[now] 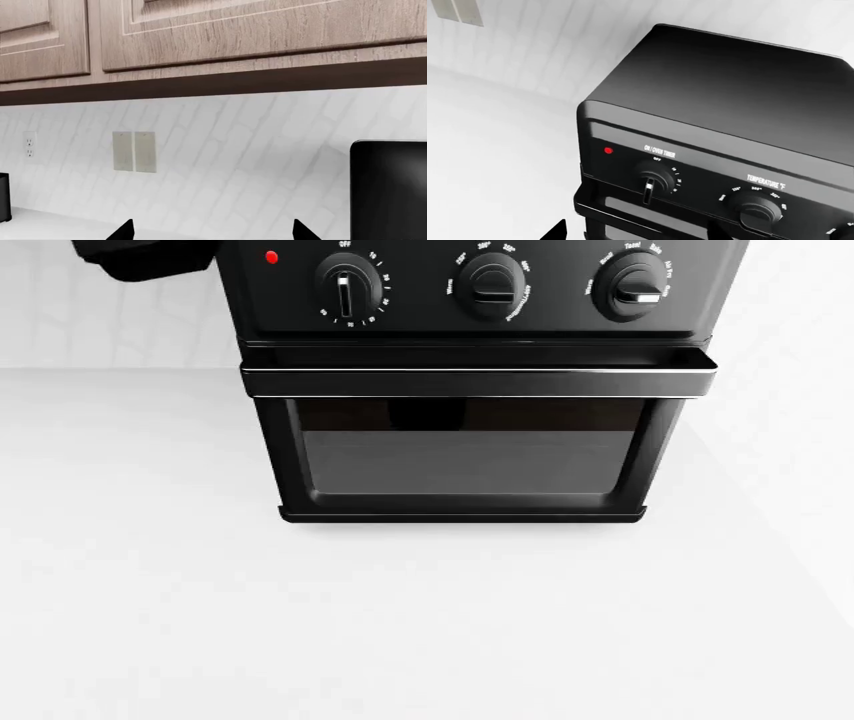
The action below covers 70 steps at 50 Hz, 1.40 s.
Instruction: Turn on the toaster oven by setting the timer.
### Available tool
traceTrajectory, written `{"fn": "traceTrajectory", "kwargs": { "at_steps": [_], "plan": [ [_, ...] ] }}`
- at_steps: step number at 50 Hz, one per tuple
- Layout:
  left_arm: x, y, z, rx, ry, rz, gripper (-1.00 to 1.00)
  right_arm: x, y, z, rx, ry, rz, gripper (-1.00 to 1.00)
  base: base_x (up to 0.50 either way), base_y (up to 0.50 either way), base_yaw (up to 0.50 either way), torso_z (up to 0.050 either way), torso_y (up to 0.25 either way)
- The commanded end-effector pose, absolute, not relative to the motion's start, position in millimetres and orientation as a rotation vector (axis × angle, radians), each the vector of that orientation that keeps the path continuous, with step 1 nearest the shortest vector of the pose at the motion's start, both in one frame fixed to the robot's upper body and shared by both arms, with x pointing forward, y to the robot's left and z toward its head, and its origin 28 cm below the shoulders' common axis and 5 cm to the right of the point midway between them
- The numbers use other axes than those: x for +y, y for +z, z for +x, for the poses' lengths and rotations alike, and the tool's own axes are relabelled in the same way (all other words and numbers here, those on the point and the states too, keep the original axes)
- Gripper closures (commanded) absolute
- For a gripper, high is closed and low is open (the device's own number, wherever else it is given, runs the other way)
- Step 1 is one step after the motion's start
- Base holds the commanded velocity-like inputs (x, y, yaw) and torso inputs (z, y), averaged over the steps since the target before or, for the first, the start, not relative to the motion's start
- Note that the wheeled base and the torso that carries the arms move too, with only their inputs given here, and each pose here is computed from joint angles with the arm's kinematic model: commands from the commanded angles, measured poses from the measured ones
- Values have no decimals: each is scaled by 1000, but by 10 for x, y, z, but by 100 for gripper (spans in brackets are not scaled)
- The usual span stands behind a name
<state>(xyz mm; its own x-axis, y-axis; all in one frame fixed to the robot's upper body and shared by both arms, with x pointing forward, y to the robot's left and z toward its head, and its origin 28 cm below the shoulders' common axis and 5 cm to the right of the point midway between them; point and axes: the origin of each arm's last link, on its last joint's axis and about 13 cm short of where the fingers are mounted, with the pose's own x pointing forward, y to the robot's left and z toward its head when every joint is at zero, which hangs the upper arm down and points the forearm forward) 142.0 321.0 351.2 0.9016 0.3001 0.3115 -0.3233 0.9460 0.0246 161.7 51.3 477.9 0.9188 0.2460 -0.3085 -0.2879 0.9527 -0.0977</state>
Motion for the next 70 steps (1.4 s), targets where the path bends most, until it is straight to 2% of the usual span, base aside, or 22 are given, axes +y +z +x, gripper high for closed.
{"fn": "traceTrajectory", "kwargs": {
  "at_steps": [1,29,55,70],
  "plan": [
    [3218,3500,1409,-309,325,75,-100,599,4715,1650,335,270,-151,-100,0,0,0,0,0],
    [3217,3493,1419,-304,325,71,-100,657,4560,1794,436,126,-119,-100,0,0,0,0,0],
    [3220,3479,1393,-299,321,67,-100,754,4548,1842,404,101,-143,-100,0,0,0,0,0],
    [3215,3476,1420,-301,319,64,-100,846,4494,1994,408,76,-163,-100,0,0,0,0,0]
  ]
}}
